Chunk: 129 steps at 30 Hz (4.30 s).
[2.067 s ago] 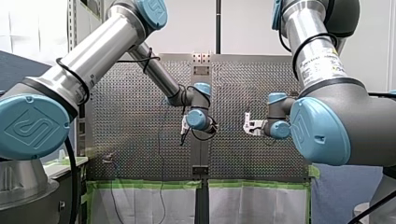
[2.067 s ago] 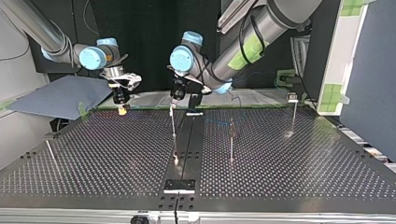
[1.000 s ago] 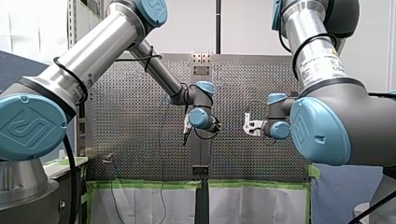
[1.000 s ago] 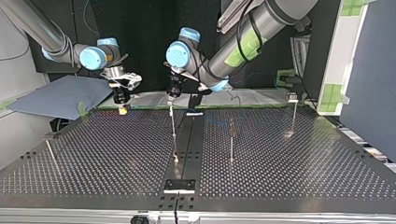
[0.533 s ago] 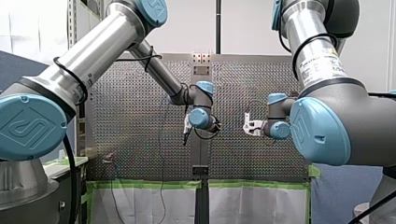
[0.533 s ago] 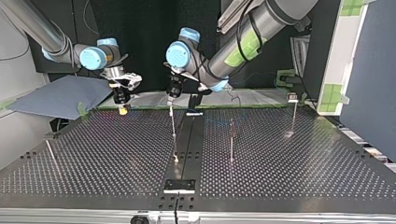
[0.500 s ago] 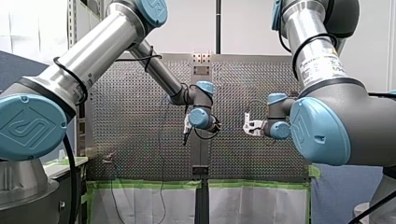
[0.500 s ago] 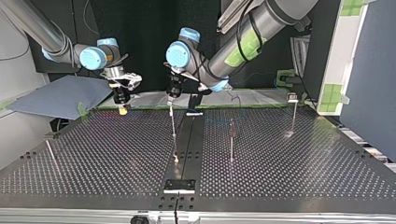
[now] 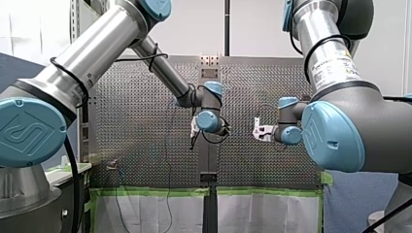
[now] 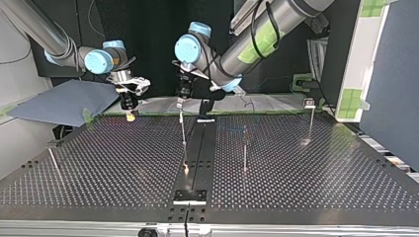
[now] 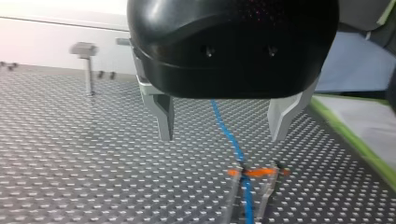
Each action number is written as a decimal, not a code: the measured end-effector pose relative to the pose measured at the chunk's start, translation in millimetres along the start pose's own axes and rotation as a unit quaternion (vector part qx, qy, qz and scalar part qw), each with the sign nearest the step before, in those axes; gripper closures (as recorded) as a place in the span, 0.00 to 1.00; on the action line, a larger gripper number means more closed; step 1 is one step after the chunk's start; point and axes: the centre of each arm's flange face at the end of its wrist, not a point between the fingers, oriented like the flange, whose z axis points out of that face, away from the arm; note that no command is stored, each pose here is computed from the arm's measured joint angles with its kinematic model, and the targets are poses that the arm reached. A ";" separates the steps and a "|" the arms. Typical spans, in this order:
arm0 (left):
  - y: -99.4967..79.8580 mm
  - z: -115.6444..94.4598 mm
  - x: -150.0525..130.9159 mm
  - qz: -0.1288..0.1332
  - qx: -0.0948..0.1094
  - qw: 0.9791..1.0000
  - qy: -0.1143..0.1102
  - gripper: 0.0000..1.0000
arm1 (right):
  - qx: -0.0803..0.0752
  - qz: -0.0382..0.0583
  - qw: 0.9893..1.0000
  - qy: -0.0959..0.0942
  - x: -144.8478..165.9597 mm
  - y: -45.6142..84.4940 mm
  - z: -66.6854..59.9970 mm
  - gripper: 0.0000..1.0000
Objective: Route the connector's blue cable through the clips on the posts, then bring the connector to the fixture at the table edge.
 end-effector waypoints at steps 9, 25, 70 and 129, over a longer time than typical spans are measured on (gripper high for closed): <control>7.0 -25.5 -21.7 -0.049 -0.018 0.998 -0.037 0.00 | 0.000 0.000 1.000 -0.001 -0.4 -0.4 -0.2 1.00; 24.6 -70.4 -54.4 -0.141 -0.039 0.984 -0.101 0.00 | 0.000 0.004 1.000 -0.004 -1.8 -0.8 -0.7 1.00; 63.6 -165.8 3.2 -0.196 -0.031 0.968 -0.154 0.00 | 0.000 0.010 1.000 -0.013 -5.1 -1.9 -2.3 1.00; 145.4 -271.1 118.0 -0.086 -0.095 0.991 -0.038 0.00 | -0.039 0.010 0.999 -0.020 59.8 22.0 -0.9 1.00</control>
